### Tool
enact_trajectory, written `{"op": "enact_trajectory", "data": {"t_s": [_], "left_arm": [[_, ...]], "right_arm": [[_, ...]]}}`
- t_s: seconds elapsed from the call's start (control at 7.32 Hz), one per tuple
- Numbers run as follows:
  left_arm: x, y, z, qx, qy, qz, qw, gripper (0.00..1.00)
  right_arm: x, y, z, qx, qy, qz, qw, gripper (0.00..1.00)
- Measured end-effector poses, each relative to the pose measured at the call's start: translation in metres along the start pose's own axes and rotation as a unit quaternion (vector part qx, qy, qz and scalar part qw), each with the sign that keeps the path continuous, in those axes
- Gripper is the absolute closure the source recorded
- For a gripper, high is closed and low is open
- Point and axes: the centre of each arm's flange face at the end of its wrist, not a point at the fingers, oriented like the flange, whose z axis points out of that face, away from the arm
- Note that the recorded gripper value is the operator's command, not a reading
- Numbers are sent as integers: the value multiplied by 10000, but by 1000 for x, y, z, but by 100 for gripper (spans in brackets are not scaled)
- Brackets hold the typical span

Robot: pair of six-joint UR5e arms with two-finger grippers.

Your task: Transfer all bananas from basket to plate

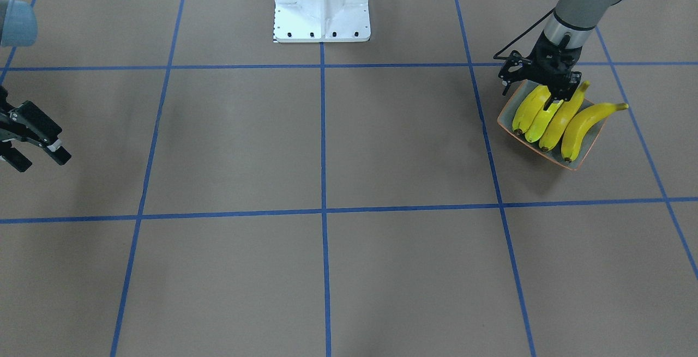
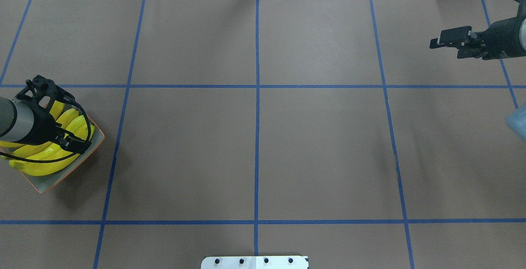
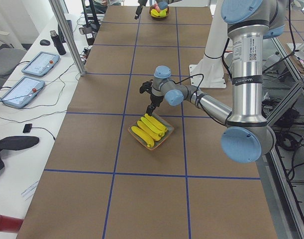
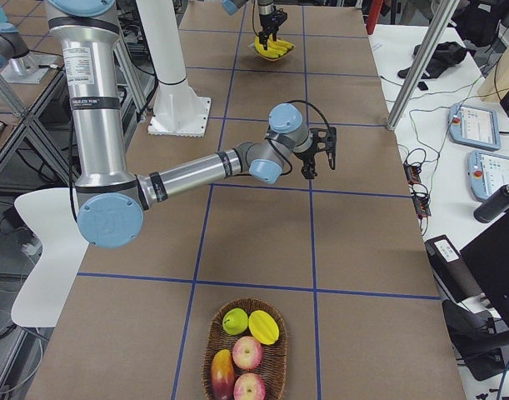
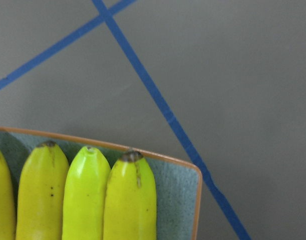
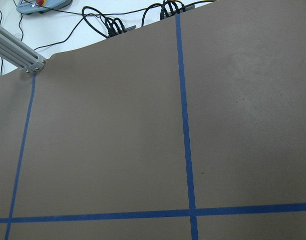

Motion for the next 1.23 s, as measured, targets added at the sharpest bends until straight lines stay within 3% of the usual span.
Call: {"op": "enact_trajectory", "data": {"t_s": [0.27, 0.55, 0.82, 1.23], "left_arm": [[-46, -12, -32, 162, 62, -474, 9987, 1], [-108, -11, -61, 186, 284, -766, 9965, 1], [-192, 11, -73, 143, 318, -692, 9970, 1], [-293, 57, -88, -86, 200, -933, 9954, 1]], "right_arm": [[35, -30, -23, -51, 529, -560, 9970, 0], [87, -44, -52, -349, 841, -796, 9927, 0], [157, -16, -70, -717, 1098, -955, 9867, 0], [215, 24, -87, -1105, 1022, -862, 9848, 0]]}}
